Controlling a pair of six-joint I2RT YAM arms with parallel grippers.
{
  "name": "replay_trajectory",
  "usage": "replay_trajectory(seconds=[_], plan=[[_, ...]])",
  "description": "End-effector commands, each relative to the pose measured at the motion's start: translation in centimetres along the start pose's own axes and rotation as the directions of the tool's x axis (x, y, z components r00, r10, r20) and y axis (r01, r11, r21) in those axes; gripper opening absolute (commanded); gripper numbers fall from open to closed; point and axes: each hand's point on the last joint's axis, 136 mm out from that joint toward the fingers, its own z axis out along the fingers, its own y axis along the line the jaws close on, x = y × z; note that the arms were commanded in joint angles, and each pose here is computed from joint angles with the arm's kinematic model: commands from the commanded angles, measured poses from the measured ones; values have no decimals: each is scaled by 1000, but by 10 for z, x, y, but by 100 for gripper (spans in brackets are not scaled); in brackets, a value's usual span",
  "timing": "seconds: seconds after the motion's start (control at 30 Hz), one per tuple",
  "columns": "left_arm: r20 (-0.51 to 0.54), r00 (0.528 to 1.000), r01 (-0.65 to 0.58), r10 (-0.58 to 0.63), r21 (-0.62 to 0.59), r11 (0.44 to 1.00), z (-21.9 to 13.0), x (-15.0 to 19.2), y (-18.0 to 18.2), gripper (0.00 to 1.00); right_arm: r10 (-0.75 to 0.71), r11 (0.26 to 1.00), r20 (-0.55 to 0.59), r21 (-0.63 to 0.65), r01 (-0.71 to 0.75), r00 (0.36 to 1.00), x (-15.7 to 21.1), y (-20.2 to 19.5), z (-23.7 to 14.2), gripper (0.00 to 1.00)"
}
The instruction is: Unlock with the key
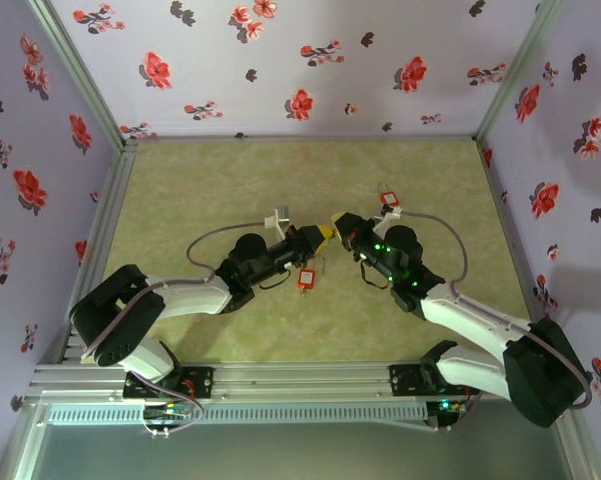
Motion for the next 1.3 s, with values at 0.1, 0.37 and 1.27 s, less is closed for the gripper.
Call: replay_trajectory(seconds=[0.1,0.37,1.27], plan=[[-28,999,-42,43,46,998,2,3,-15,0,-24,999,-1,29,24,1000,0,-8,-1,0],[7,996,-91,91,-25,996,-18,-14,0,0,-228,902,-33,369,224,973,-33,-45,-36,72],[-52,939,-343,340,-45,938,-39,-38,26,0,-313,186,-769,525,830,557,-207,-202,20,79]])
